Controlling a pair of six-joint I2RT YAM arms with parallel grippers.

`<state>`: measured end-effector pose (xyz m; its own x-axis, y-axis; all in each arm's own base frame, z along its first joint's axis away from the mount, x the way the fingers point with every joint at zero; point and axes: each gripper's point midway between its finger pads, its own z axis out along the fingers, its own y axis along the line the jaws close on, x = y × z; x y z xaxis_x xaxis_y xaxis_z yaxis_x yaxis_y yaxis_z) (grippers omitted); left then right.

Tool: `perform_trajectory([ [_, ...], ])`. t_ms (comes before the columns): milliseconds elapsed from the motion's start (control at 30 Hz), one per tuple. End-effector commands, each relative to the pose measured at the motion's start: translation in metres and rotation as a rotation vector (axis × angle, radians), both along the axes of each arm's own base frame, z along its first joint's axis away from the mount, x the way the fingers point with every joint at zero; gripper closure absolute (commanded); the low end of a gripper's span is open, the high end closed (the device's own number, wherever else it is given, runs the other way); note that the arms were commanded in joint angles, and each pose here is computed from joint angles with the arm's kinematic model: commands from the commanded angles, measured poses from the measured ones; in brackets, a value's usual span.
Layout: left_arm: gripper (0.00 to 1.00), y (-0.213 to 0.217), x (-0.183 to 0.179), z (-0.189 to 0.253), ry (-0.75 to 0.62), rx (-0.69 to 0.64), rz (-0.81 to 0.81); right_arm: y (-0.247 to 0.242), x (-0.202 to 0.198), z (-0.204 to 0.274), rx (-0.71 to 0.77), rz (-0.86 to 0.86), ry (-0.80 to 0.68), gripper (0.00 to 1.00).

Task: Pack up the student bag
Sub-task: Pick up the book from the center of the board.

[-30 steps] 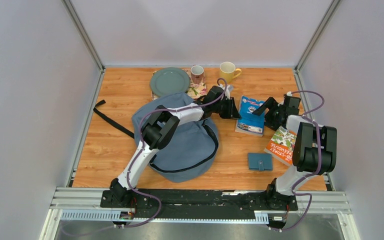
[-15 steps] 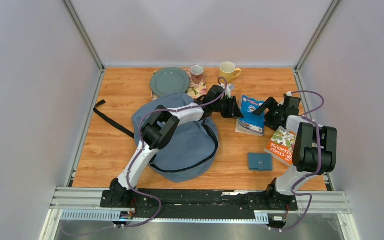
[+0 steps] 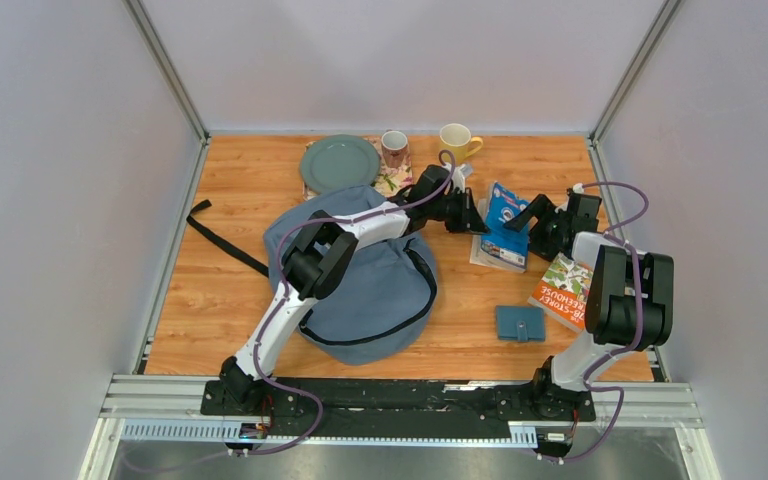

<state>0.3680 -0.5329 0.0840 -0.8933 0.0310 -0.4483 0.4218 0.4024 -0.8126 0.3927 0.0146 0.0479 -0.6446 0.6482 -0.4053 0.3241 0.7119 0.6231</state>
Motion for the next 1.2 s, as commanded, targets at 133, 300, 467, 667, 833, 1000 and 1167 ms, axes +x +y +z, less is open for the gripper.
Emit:
perform_trajectory([
  [133, 1.00, -0.010, -0.041, 0.008, -0.071, 0.057, -0.098, 0.042, -0.029, 0.015, 0.145, 0.127, 0.063, 0.12],
  [300, 1.00, 0.005, -0.038, 0.037, -0.141, 0.042, -0.094, 0.028, -0.034, 0.027, 0.092, 0.092, 0.052, 0.12],
  [467, 1.00, 0.017, -0.041, 0.068, -0.190, -0.014, -0.109, 0.010, -0.044, 0.039, 0.080, 0.034, 0.030, 0.12],
  [667, 1.00, 0.035, -0.051, 0.117, -0.265, -0.084, -0.101, 0.006, -0.062, 0.064, 0.113, 0.038, -0.045, 0.12],
  [833, 1.00, 0.049, -0.060, 0.144, -0.296, -0.153, -0.088, 0.014, -0.083, 0.087, 0.115, 0.038, -0.104, 0.12],
  [1000, 1.00, 0.065, -0.083, 0.177, -0.315, -0.238, -0.108, 0.030, -0.103, 0.119, 0.151, 0.068, -0.212, 0.11],
  [1167, 1.00, 0.086, -0.113, 0.223, -0.362, -0.386, -0.128, 0.045, -0.129, 0.148, 0.157, 0.117, -0.317, 0.10],
])
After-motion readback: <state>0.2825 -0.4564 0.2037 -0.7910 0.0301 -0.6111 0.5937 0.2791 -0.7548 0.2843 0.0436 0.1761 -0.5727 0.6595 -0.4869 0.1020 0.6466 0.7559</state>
